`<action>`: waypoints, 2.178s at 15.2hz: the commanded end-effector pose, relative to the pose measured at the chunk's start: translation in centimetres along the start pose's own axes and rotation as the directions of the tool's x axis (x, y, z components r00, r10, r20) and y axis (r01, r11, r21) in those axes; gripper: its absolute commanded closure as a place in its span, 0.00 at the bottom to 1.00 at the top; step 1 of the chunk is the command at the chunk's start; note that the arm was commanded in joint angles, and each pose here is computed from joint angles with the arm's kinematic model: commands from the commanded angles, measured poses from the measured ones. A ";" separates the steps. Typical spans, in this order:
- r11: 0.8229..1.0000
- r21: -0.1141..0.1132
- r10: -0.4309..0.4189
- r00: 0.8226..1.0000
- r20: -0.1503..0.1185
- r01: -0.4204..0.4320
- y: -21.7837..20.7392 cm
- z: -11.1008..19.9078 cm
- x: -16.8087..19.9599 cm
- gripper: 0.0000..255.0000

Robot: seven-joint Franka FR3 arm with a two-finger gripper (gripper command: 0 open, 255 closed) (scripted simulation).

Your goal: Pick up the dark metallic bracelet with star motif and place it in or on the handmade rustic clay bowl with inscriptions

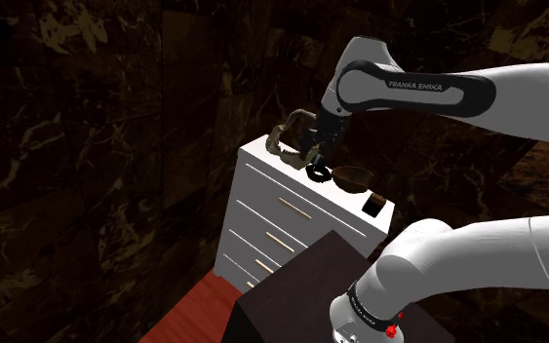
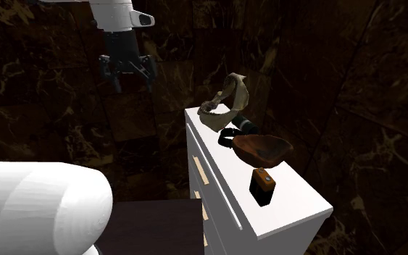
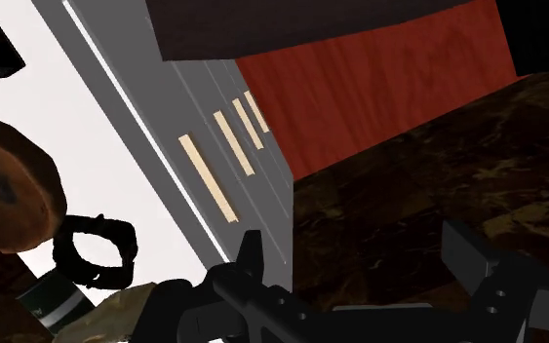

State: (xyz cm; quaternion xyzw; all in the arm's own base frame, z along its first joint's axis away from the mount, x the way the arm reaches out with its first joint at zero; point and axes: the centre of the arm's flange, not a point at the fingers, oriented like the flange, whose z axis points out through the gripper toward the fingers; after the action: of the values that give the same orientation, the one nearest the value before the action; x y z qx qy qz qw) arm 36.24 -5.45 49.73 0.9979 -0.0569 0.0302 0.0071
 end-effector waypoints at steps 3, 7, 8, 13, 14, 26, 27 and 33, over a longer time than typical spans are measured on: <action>1.000 -0.003 0.008 1.000 -0.005 -0.008 3.7 3.2 2.0 0.00; 1.000 -0.005 0.016 1.000 -0.008 -0.016 7.3 6.5 4.0 0.00; 1.000 -0.006 0.018 1.000 -0.008 -0.018 8.2 7.3 4.5 0.00; 1.000 -0.009 0.029 1.000 -0.012 -0.029 12.8 11.4 6.9 0.00; 0.999 -0.009 0.031 0.999 -0.013 -0.031 13.7 12.2 7.3 0.00; 0.998 -0.016 0.055 0.998 -0.021 -0.056 24.8 21.8 13.0 0.00; 0.998 -0.017 0.058 0.998 -0.022 -0.058 25.7 22.6 13.4 0.00; 0.998 -0.017 0.059 0.998 -0.023 -0.060 26.6 25.9 13.9 0.00</action>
State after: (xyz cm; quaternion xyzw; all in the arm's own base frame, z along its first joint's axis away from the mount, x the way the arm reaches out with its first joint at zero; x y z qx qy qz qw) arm 48.37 -33.90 25.53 0.9953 -0.0868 0.0407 0.0157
